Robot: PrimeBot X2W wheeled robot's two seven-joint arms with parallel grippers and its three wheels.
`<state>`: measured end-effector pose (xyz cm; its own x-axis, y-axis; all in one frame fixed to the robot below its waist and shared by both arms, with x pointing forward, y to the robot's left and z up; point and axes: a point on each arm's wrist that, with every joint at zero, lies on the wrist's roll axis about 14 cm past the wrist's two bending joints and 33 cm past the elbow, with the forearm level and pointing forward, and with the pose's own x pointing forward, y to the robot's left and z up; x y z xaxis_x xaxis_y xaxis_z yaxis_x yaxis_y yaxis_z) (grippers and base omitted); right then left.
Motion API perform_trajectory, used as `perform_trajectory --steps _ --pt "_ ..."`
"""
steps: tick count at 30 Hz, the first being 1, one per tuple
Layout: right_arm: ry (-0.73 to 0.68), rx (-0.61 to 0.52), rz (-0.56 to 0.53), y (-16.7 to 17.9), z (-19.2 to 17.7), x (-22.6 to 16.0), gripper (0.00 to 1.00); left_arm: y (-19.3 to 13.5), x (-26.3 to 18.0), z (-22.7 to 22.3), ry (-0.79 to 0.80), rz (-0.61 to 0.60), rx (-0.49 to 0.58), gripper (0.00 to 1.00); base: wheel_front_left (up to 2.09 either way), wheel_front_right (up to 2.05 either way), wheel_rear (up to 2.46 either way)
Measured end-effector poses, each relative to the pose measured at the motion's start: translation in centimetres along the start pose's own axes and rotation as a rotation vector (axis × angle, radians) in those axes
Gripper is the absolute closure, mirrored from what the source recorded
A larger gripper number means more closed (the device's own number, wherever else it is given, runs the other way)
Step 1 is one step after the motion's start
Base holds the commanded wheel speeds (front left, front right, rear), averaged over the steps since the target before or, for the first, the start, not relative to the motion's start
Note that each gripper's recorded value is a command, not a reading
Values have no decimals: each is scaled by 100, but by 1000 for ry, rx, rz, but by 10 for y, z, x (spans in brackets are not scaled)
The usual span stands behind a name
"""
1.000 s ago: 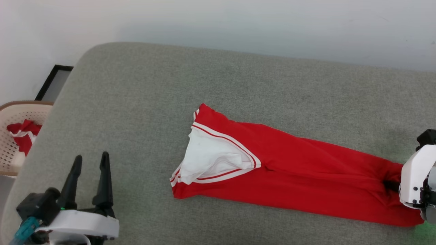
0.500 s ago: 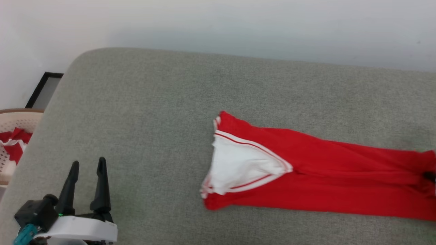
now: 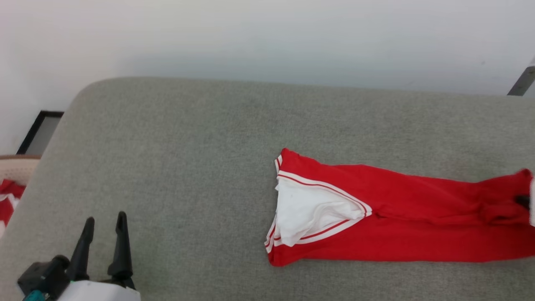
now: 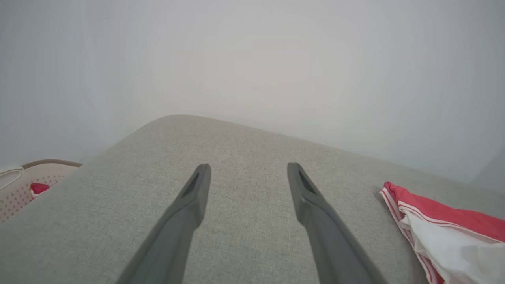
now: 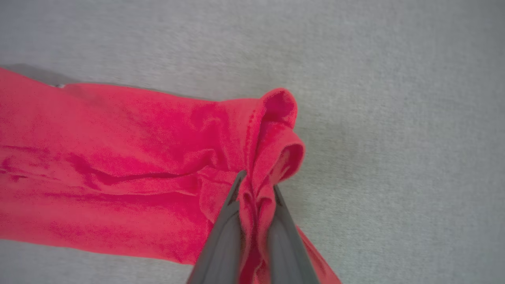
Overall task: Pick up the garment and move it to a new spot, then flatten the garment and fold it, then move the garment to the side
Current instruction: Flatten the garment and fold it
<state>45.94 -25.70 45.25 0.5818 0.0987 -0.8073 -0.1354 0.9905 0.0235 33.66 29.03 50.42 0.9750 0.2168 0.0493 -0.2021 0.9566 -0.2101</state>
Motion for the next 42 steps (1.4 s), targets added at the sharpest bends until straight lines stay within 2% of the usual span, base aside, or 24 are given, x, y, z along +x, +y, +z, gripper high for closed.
perform_trajectory --steps 4,11,17,25,34,35,36,37,38,39,42 --pt "-60 -24 137 42 14 -19 100 -2 -5 1 -5 -8 -7 0 0 0 0" --pt "-160 -150 347 124 30 -57 100 -12 -9 5 -22 -34 -28 0 0 0 0" --pt "-183 -242 487 194 31 -62 100 -21 -10 4 -23 -54 -47 0 0 0 0" --pt "-182 -316 568 258 36 -42 100 -29 -8 4 -26 -66 -74 0 0 0 0" --pt "-124 -361 583 299 30 -4 100 -22 -7 1 -17 -32 -91 0 0 0 0" --pt "-117 -363 589 304 28 -1 90 -20 -7 0 -14 -26 -92 0 0 0 0" --pt "-113 -365 593 307 27 2 66 -19 -7 -1 -10 -22 -92 0 0 0 0" --pt "-113 -367 603 313 28 3 51 -17 -7 -3 -6 -16 -92 0 0 0 0" --pt "-109 -367 615 318 27 4 7 -16 -6 -3 -4 -11 -91 0 0 0 0" --pt "-106 -367 624 322 27 4 0 -14 -6 -3 -3 -8 -90 0 0 0 0" --pt "-107 -355 648 328 29 3 0 -9 -4 -3 -5 6 -90 0 0 0 0"
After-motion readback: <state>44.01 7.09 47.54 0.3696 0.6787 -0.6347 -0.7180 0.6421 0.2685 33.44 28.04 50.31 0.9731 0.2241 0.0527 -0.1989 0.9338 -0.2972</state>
